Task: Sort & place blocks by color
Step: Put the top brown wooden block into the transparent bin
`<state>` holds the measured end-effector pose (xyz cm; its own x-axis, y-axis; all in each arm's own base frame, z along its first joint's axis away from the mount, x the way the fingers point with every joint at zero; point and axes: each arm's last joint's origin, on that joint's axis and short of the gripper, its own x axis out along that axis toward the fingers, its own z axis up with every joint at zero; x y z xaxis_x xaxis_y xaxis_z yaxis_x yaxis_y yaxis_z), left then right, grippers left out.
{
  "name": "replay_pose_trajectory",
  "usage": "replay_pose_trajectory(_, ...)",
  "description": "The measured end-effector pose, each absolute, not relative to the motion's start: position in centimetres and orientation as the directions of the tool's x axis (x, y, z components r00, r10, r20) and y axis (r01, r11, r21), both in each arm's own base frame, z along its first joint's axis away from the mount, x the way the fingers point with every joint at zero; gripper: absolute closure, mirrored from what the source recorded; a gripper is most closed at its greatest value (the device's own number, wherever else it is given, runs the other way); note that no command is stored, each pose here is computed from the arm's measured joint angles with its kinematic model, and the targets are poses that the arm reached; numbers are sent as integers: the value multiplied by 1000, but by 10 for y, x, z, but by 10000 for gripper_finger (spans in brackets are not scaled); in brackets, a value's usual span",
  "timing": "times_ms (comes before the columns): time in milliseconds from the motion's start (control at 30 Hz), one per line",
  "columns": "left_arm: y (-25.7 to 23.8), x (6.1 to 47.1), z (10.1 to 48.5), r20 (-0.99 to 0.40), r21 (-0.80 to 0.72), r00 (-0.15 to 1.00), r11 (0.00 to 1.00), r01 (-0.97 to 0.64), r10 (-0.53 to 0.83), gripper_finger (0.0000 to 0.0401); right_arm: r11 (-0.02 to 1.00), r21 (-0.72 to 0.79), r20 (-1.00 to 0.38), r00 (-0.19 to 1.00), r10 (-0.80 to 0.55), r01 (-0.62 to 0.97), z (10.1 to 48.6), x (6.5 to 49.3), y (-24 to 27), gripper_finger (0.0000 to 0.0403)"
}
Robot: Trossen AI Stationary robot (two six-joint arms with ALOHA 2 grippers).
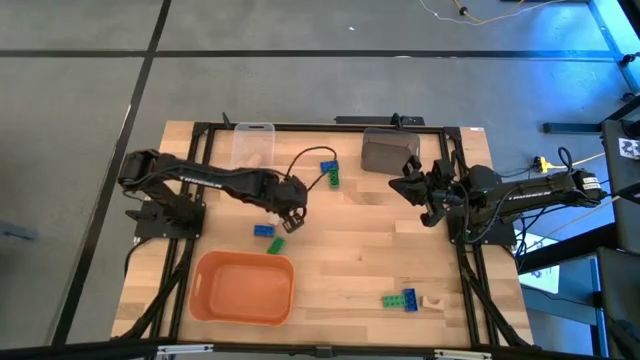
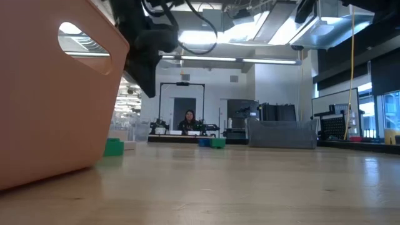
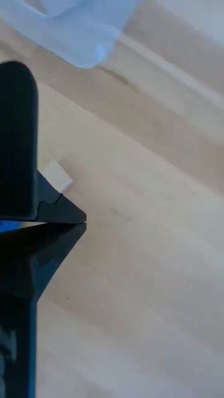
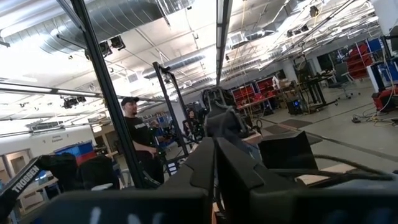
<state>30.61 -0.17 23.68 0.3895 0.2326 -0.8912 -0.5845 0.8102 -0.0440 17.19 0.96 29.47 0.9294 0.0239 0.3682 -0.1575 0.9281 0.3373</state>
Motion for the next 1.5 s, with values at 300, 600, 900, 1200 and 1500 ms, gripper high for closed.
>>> replay_pose_trajectory(300,-28,293,221,-881,-54,336,634,-771,333,328,927,340,369,929,24,-159,295,172,10,382)
replay_pose_trajectory(600,-19,283,195,-911,-81,264,491,-867,316,201,927,340,368,929,24,-159,295,172,10,382)
replay_pose_trajectory(900,1,277,169,-927,-186,289,376,-908,239,168,927,340,364,931,24,-157,294,172,10,382)
replay_pose_trajectory(1200,1,277,160,-924,-165,281,391,-905,259,167,928,338,364,931,24,-156,294,172,10,382)
replay_pose_trajectory(1500,0,286,137,-940,-128,238,393,-910,244,167,928,338,363,932,24,-155,294,172,10,382)
